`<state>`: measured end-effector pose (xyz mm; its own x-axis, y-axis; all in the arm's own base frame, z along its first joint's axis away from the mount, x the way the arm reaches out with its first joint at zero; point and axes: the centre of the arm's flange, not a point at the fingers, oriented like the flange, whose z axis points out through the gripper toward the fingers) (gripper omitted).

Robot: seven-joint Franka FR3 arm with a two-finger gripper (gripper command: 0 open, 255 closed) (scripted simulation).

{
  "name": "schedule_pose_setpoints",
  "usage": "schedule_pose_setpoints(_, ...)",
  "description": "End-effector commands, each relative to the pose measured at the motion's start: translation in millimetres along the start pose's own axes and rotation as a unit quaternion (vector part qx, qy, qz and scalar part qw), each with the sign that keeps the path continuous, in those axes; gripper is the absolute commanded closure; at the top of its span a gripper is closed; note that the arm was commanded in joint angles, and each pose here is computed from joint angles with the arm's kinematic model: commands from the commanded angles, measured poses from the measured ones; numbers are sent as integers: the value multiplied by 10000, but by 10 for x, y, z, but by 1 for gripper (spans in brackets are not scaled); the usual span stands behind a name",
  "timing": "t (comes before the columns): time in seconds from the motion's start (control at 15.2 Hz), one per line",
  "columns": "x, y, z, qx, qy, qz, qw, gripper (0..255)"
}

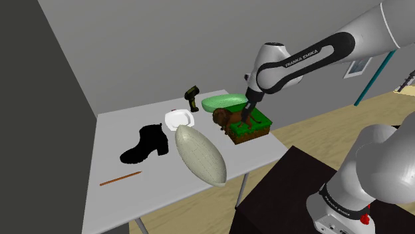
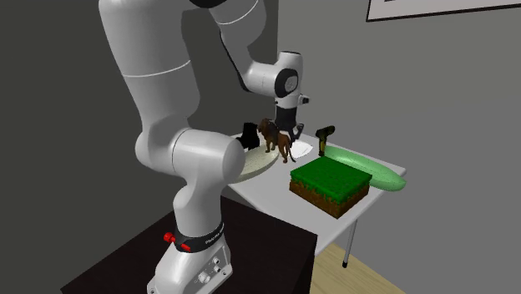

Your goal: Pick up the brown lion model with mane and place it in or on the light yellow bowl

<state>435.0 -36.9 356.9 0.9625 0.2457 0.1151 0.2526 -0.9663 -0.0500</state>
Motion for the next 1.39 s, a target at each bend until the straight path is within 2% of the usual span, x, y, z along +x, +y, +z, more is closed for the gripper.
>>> schedule_pose_setpoints(0.0,189,-250,11,1,7,3,10000,255)
schedule_pose_setpoints(0.79,1247,-1419,163,1,7,3,10000,255)
schedule_pose_setpoints(1.32,1257,-1459,538,1,7,3,10000,255)
